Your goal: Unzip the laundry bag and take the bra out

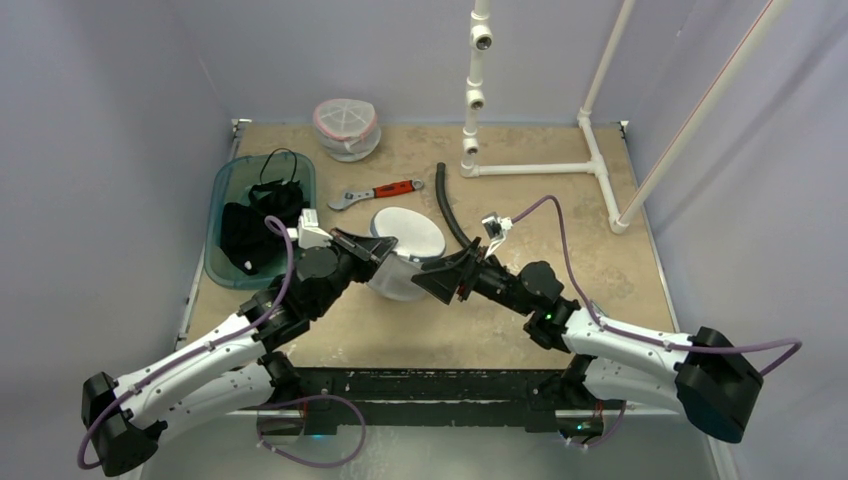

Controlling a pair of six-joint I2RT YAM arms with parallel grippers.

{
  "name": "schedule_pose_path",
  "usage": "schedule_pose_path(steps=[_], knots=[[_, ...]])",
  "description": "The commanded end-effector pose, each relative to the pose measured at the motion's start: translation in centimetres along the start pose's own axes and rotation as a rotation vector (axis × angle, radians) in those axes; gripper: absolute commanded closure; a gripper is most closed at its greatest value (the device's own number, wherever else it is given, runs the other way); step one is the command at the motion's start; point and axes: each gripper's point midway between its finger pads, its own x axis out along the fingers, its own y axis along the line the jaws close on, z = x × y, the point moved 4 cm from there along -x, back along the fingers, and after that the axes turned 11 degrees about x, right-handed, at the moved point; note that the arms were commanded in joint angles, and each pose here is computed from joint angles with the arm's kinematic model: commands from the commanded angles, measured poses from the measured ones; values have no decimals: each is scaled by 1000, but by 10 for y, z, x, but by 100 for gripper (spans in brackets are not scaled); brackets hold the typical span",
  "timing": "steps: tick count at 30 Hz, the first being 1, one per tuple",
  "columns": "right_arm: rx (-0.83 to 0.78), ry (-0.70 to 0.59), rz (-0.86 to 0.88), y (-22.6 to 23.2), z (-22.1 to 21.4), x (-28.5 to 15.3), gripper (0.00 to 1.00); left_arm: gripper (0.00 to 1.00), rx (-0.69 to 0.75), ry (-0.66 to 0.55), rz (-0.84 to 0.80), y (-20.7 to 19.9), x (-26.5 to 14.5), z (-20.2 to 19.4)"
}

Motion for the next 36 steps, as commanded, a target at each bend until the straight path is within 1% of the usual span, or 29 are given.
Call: schedule_pose_path(steps=[1, 8, 15, 19, 22, 27, 36], knots=[[-4, -58, 41, 12, 12, 6, 28, 100, -60, -5, -112, -37, -6, 11], [1, -62, 30, 9, 12, 8, 29, 100, -58, 6, -120, -39, -5, 9], [2, -64, 29, 9, 13, 10, 35, 100, -60, 7, -127, -40, -7, 9], [9, -74, 7, 4, 13, 8, 33, 100, -63, 1, -129, -41, -9, 11], [15, -82, -5, 0, 12, 6, 33, 100, -64, 2, -133, -42, -9, 11], [6, -83, 21, 6, 14, 9, 42, 100, -65, 25, -140, -43, -9, 7], [-2, -87, 31, 10, 17, 10, 56, 100, -66, 15, -137, -41, -10, 9]])
